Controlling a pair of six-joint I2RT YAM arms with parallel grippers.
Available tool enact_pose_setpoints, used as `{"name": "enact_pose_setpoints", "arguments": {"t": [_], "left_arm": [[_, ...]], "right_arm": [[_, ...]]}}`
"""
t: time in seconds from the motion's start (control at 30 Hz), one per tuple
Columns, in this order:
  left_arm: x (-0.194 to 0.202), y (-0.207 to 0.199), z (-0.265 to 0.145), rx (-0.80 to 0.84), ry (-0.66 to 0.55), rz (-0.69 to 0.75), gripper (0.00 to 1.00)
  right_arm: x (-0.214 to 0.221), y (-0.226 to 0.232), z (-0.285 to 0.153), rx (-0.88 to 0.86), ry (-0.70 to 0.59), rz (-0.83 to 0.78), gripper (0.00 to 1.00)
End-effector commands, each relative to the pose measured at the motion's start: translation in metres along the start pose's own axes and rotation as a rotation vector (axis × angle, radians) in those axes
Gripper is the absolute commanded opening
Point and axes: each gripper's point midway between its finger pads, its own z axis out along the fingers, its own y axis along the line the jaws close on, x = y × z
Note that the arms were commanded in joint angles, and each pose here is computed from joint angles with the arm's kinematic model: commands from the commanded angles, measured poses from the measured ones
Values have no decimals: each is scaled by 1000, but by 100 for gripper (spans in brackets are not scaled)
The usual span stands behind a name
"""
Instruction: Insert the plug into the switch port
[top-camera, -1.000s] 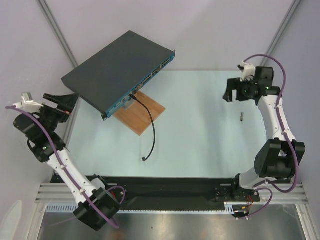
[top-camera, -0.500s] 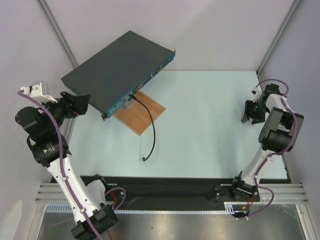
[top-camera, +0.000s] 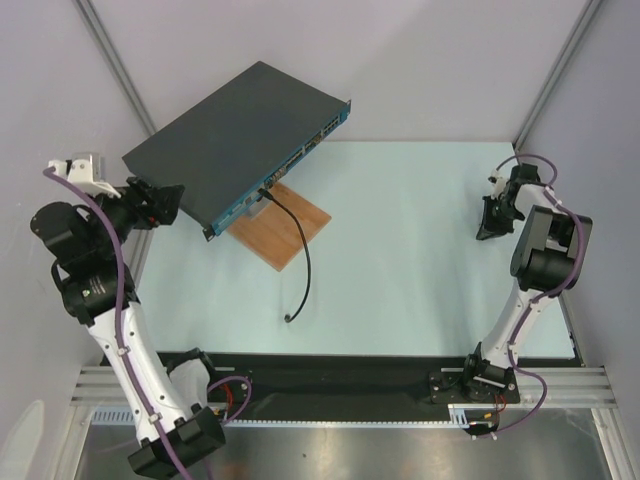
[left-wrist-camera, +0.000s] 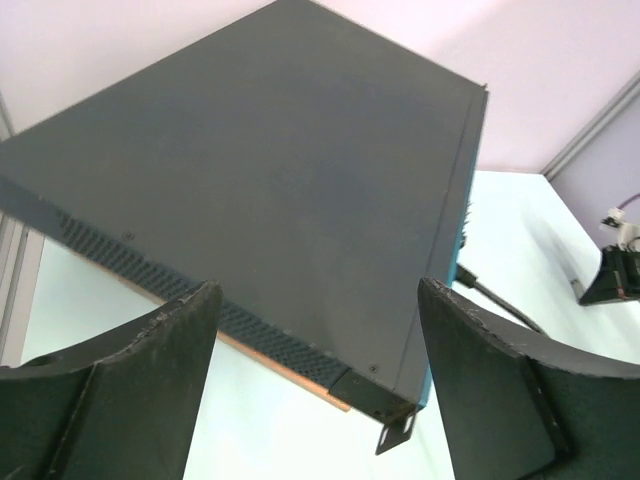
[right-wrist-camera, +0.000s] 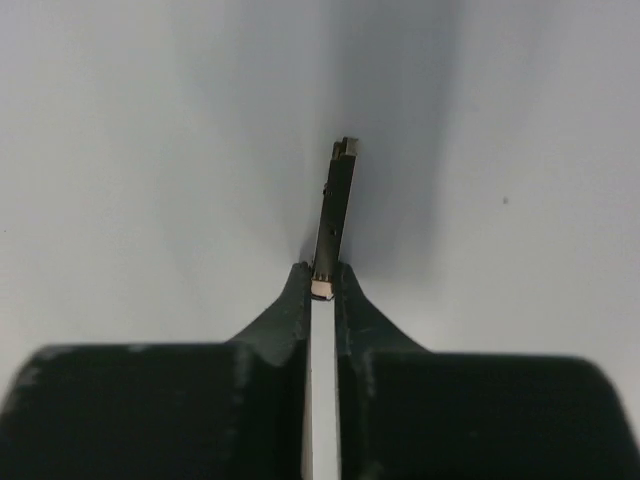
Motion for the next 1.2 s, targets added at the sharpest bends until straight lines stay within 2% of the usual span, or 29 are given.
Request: {"name": "enact_pose_setpoints", "arguments": {"t": [0.0,0.07,0.17,0.4,0.53,0.63,0.7,0.77,0.87,0.9,0.97,1.17], "left_arm": [[-31,-21,-1,58,-53,99,83],[-38,-40,2,115,-47,138,82],[-41,-63,11,192,-15,164,82],[-39,-128,39,446,60,188,80],[-21,-179,45,629,124,178,79],[-4,-206,49,704,193,125,78],[11,-214,59,717,254,67,75],[27,-227,60,748,322,3,73],[42,-251,58,810,371,-17,71],[49,-256,60,817,392,-14,71],[58,-269,58,833,415,6,71],[87,-283,60,833,502,40,69]], "right_arm": [[-14,0,3,25,-34,-29,0],[-17,8,-4,-9,-54,-59,0],[-33,41,-34,-152,-153,-124,0],[-48,162,-141,-459,-371,-506,0],[-46,221,-204,-505,-547,-701,0],[-31,273,-250,-542,-687,-858,0],[-27,290,-281,-525,-797,-925,0],[-9,319,-294,-547,-840,-1025,0],[10,350,-310,-515,-889,-1131,0],[8,349,-309,-432,-903,-1161,0],[25,370,-312,-435,-909,-1246,0],[40,384,-307,-337,-910,-1386,0]]}}
